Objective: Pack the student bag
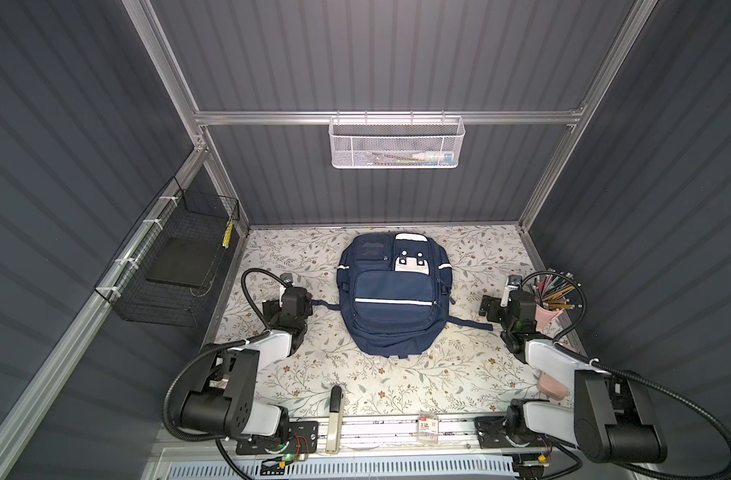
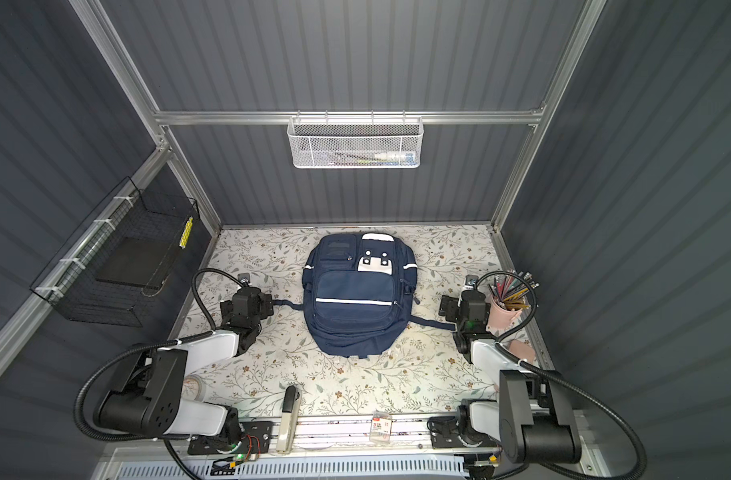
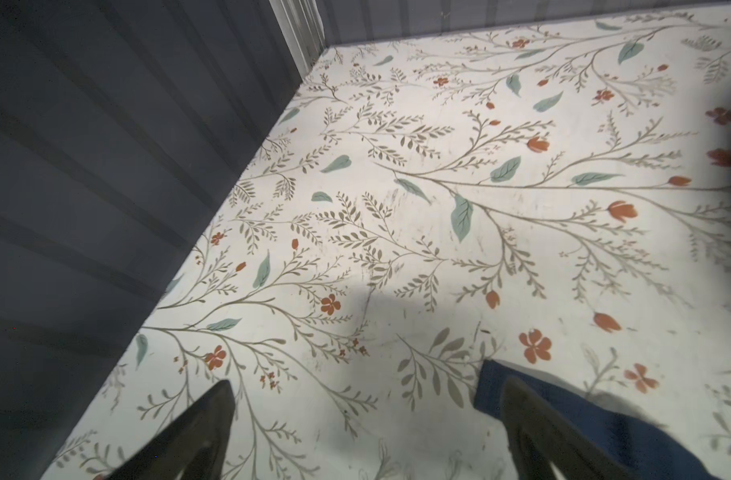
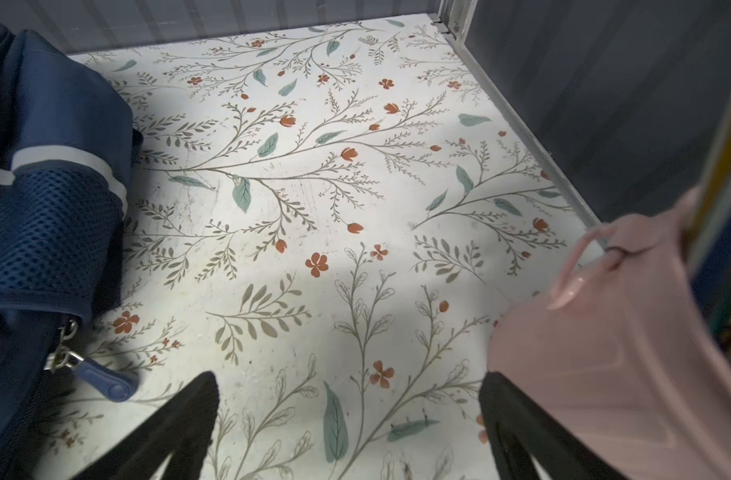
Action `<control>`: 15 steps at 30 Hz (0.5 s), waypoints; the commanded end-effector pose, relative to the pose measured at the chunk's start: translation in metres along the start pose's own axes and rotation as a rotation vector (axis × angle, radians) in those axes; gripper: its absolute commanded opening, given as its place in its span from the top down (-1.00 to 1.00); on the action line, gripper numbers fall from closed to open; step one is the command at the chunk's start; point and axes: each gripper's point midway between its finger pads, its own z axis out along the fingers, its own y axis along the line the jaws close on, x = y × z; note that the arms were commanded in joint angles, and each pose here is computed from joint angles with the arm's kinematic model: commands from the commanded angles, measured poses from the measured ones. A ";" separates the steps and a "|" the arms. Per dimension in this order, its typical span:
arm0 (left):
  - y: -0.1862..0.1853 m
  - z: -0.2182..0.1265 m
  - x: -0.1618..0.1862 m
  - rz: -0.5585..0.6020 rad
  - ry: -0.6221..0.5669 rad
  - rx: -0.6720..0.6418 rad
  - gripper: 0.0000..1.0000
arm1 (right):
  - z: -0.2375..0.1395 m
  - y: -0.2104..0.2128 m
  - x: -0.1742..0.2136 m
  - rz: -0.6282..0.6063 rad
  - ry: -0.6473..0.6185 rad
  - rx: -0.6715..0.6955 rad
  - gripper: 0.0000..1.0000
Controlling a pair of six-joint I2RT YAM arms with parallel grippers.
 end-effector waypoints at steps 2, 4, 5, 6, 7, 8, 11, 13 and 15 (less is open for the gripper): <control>-0.005 0.006 -0.029 -0.076 -0.196 0.101 -0.99 | 0.001 0.007 -0.051 0.012 -0.248 -0.038 -0.97; -0.003 0.014 -0.029 -0.105 -0.218 0.120 -0.99 | 0.013 0.009 -0.045 0.009 -0.239 -0.045 -0.97; -0.005 0.019 -0.026 -0.114 -0.213 0.141 -1.00 | 0.014 0.009 -0.047 0.010 -0.253 -0.053 -0.97; -0.007 0.023 -0.025 -0.114 -0.212 0.159 -0.99 | 0.012 0.009 -0.045 0.014 -0.244 -0.060 -0.97; -0.011 0.027 -0.023 -0.106 -0.199 0.172 -1.00 | 0.013 0.008 -0.042 0.019 -0.238 -0.059 -0.97; -0.016 0.031 -0.020 -0.091 -0.181 0.191 -1.00 | 0.013 0.010 -0.038 0.010 -0.254 -0.074 -0.98; -0.021 0.037 -0.016 -0.076 -0.175 0.203 -1.00 | 0.015 0.011 -0.039 0.013 -0.230 -0.077 -0.98; -0.021 0.039 -0.012 -0.074 -0.155 0.199 -1.00 | 0.014 0.010 -0.041 0.016 -0.260 -0.079 -0.98; -0.021 0.039 -0.012 -0.073 -0.155 0.198 -1.00 | 0.014 0.010 -0.040 0.017 -0.238 -0.080 -0.98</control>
